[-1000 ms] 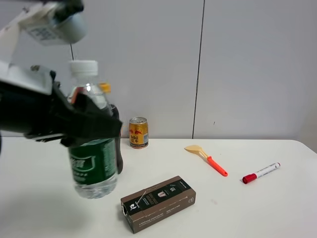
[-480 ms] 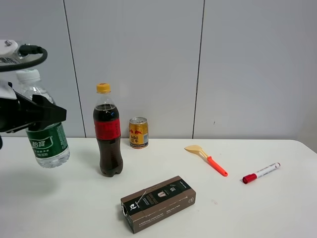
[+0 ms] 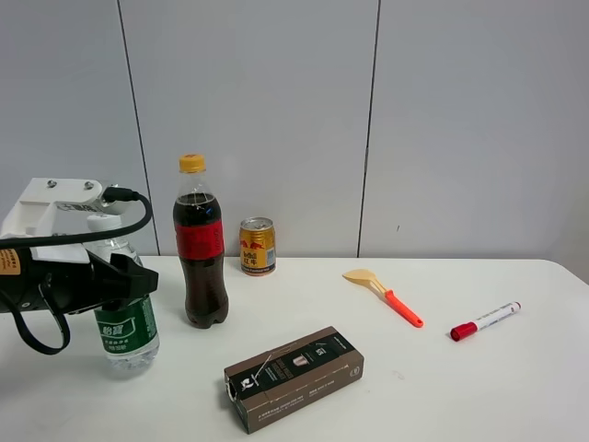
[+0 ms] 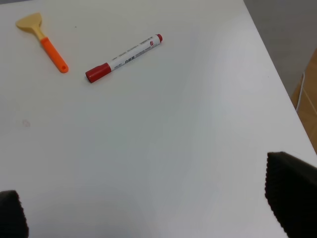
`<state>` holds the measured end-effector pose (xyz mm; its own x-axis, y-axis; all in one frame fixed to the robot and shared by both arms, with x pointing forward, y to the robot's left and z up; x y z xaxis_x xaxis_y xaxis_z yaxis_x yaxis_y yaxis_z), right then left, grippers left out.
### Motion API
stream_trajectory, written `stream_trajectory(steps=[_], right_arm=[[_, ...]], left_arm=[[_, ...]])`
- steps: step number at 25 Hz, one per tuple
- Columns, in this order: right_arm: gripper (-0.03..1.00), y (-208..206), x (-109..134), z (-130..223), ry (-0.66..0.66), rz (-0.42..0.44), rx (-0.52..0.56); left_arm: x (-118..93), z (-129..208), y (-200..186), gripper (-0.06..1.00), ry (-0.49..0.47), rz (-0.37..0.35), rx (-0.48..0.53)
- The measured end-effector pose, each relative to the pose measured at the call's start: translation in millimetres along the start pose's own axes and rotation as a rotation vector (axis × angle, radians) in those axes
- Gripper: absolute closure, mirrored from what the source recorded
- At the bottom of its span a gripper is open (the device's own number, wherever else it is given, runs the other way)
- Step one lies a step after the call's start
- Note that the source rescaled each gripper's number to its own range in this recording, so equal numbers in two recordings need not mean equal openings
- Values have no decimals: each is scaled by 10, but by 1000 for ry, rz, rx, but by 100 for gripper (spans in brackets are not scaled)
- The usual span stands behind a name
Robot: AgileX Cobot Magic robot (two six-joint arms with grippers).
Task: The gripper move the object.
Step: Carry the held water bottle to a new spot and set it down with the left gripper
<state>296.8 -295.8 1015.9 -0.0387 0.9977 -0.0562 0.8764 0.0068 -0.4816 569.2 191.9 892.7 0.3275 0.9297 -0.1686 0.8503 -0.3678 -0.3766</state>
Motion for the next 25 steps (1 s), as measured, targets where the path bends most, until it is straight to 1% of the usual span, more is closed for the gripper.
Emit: stream_trajectory(steps=[7,16,25], right_arm=[[-3,0,0,0,0,0,0],[-3,0,0,0,0,0,0],[-3,0,0,0,0,0,0]], left_arm=[[42,94,75,87,-23,-7,-4],[34,162,154,87,-26,15,-36],[-3,214,208,87,52,49,-67]])
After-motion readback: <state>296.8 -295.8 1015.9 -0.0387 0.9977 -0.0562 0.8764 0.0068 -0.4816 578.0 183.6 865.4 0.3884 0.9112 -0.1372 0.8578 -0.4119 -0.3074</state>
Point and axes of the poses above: a point on each arm's last joint axis where the gripper is mounted, y pointing out along that axis toward the gripper, x along the wrist's bending axis when the last joint is at zero, z = x × y, the point moved 7 cm from there along y, pointing out along that axis toward the gripper, and after that the axes turned 3 degrees about -y, right-handed, at the moved point
